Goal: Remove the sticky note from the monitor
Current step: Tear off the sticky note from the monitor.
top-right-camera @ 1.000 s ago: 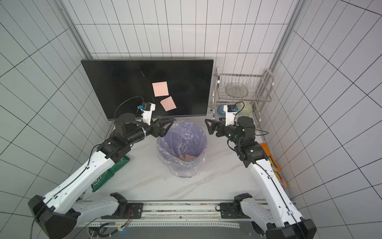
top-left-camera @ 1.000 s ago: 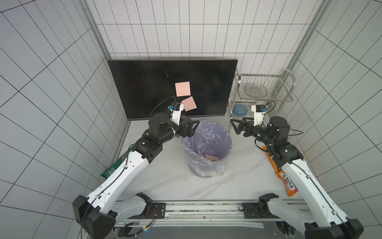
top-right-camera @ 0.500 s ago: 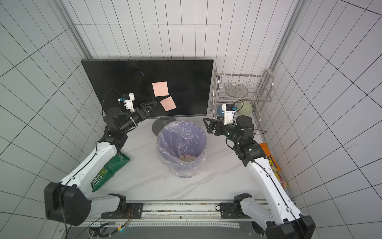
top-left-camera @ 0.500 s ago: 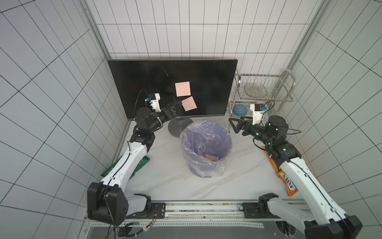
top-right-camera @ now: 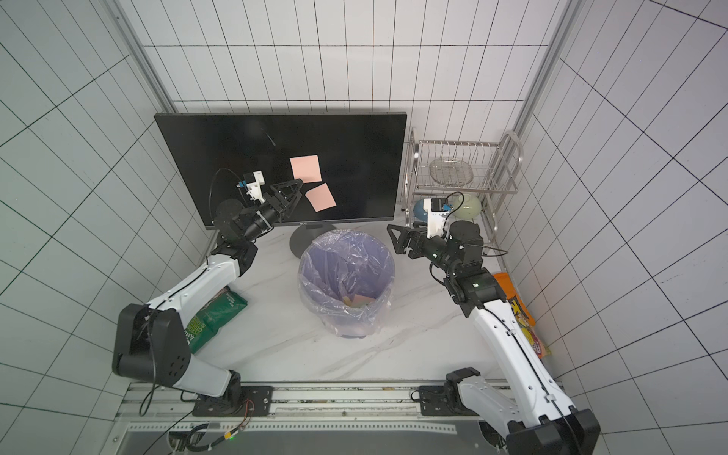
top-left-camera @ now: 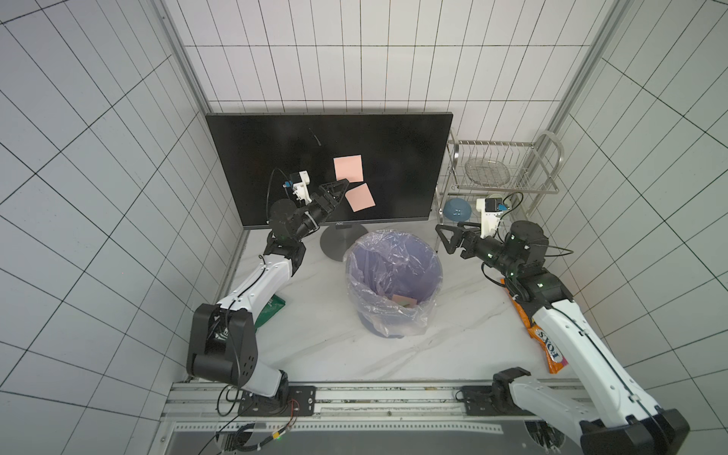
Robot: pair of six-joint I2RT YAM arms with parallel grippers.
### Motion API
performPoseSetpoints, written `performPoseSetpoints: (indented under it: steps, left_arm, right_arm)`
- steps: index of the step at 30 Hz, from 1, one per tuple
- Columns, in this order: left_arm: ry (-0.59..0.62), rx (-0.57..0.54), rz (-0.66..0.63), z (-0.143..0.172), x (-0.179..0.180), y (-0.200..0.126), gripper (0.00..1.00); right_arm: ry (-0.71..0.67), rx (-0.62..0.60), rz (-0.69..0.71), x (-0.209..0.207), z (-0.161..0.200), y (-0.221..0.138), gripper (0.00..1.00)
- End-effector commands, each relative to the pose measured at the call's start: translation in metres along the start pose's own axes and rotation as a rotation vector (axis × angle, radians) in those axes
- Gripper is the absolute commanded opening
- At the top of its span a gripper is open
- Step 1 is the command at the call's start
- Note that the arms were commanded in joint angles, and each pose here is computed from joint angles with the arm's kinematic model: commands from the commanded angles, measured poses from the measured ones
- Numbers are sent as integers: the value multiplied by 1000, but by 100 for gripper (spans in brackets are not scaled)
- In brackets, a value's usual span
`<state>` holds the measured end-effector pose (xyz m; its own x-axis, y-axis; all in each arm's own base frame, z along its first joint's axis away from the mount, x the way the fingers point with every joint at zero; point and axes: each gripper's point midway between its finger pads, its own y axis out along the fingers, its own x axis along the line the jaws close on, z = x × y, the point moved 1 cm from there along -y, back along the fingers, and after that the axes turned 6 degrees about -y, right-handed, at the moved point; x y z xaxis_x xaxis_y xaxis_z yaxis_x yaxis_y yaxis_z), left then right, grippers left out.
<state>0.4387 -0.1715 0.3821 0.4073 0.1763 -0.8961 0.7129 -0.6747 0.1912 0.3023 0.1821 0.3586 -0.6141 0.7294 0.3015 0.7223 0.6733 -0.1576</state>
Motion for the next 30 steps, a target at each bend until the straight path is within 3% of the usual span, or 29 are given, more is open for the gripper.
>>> performPoseSetpoints:
  steps: [1, 10, 22, 30]
  left_arm:
    - [7, -10, 79, -6, -20, 11, 91]
    - [5, -21, 68, -12, -11, 21, 85]
    - [65, -62, 19, -22, -10, 22, 67]
    - [73, -67, 10, -28, -11, 22, 46]
  right_arm:
    - [-9, -23, -24, 7, -4, -3, 99]
    - [-15, -22, -17, 7, -4, -4, 99]
    - [-19, -24, -11, 6, -5, -5, 99]
    - [-19, -26, -14, 7, -6, -5, 99]
